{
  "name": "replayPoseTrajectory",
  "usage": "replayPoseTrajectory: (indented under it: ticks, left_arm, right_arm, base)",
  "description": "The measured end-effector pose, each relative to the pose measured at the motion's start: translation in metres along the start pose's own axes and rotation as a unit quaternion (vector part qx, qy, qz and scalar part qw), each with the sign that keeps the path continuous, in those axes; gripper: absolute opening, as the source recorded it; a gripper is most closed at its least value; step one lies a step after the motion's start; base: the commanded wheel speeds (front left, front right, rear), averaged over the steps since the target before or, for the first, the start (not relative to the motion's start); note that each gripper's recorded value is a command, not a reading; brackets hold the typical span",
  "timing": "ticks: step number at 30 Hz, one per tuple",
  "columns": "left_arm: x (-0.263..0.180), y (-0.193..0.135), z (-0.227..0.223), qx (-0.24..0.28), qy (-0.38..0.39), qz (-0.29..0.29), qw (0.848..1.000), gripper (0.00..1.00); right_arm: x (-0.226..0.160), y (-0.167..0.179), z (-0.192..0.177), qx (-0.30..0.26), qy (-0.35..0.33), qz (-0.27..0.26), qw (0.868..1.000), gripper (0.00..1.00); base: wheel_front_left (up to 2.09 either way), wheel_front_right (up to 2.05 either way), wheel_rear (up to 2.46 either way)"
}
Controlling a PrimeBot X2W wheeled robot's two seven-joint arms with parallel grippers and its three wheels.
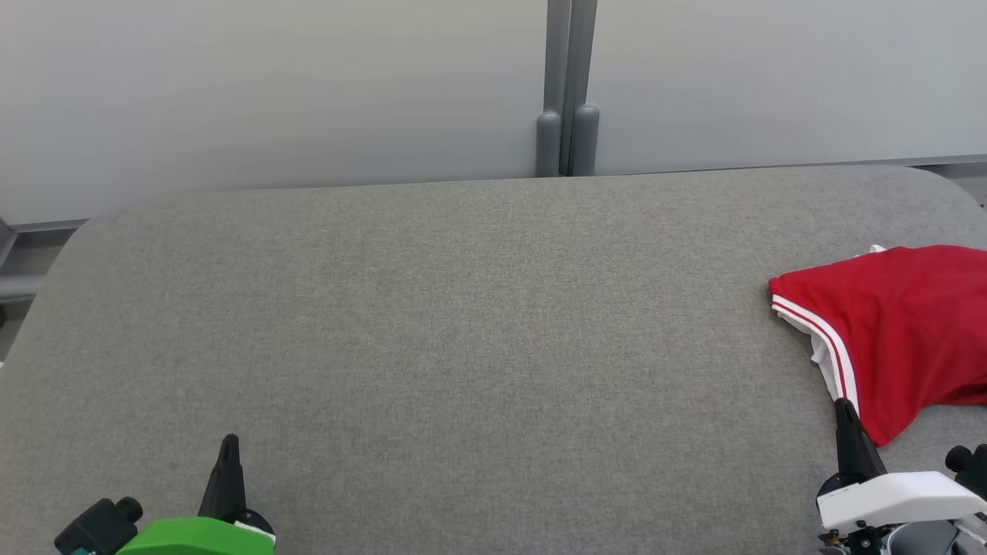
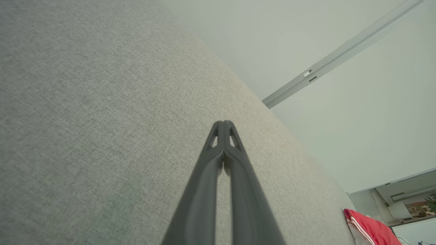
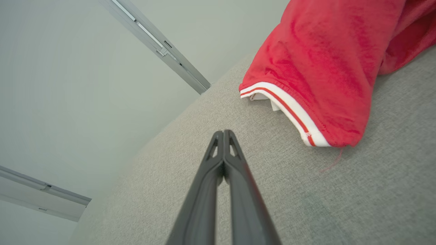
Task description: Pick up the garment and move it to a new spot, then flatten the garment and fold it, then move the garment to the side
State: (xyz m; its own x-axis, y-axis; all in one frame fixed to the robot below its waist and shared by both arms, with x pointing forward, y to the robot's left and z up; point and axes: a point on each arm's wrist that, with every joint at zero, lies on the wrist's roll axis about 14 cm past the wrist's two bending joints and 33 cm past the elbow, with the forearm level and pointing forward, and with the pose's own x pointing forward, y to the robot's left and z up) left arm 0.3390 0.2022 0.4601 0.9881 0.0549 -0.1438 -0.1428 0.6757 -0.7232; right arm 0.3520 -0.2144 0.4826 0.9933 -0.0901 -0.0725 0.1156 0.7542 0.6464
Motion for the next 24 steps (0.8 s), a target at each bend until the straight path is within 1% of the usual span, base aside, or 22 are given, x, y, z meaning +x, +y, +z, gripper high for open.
replayPoseTrajectory:
  ticks: [11, 24]
  left_arm:
    - [0.007, -0.005, 0.007, -0.068, -0.004, -0.005, 0.998, 0.0]
    - [0.014, -0.012, 0.013, -0.136, -0.005, -0.015, 0.991, 0.0]
  right_arm:
    - [0.005, 0.004, 0.0, 0.076, 0.005, 0.003, 0.997, 0.0]
    - [0.011, 0.011, 0.003, 0.157, 0.007, 0.01, 0.987, 0.0]
  base:
    - [0.0, 0.0, 0.0]
    - [0.0, 0.0, 0.0]
